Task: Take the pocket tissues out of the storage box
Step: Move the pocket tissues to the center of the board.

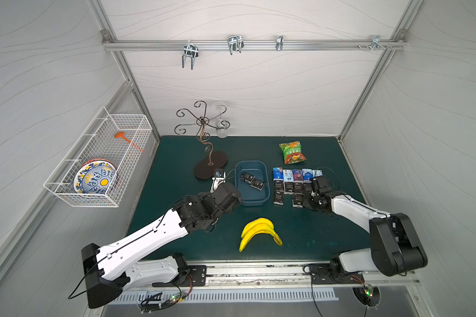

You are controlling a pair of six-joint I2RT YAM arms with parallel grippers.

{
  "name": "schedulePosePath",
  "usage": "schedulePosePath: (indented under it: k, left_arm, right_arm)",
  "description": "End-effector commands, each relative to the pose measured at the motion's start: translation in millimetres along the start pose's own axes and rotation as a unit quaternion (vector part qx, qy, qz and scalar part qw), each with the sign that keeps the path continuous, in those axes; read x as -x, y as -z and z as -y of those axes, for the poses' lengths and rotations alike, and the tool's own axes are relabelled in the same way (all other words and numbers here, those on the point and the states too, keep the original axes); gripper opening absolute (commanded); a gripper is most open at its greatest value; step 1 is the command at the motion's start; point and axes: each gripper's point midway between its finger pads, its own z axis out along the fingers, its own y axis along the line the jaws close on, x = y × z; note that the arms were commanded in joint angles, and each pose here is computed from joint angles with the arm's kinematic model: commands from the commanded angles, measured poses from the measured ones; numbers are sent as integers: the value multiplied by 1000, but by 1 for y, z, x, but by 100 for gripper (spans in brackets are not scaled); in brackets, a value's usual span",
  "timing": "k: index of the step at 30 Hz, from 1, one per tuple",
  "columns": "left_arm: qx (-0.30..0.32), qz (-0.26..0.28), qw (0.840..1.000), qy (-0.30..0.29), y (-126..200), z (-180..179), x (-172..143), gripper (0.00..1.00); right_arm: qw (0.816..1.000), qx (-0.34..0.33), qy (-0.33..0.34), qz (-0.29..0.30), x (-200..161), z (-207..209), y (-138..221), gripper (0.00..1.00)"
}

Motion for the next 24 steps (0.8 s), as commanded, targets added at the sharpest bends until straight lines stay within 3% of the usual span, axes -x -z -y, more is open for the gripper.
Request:
schedulePosePath:
  k: [1,24]
  left_arm:
    - [-6,19,1000,9,3,5,11,45]
    - [1,23,1000,5,4,3,14,45]
  right_arm:
    - [1000,1,22,14,16,-6,-1,20]
    - [997,46,63,-11,14,-46,-10,23]
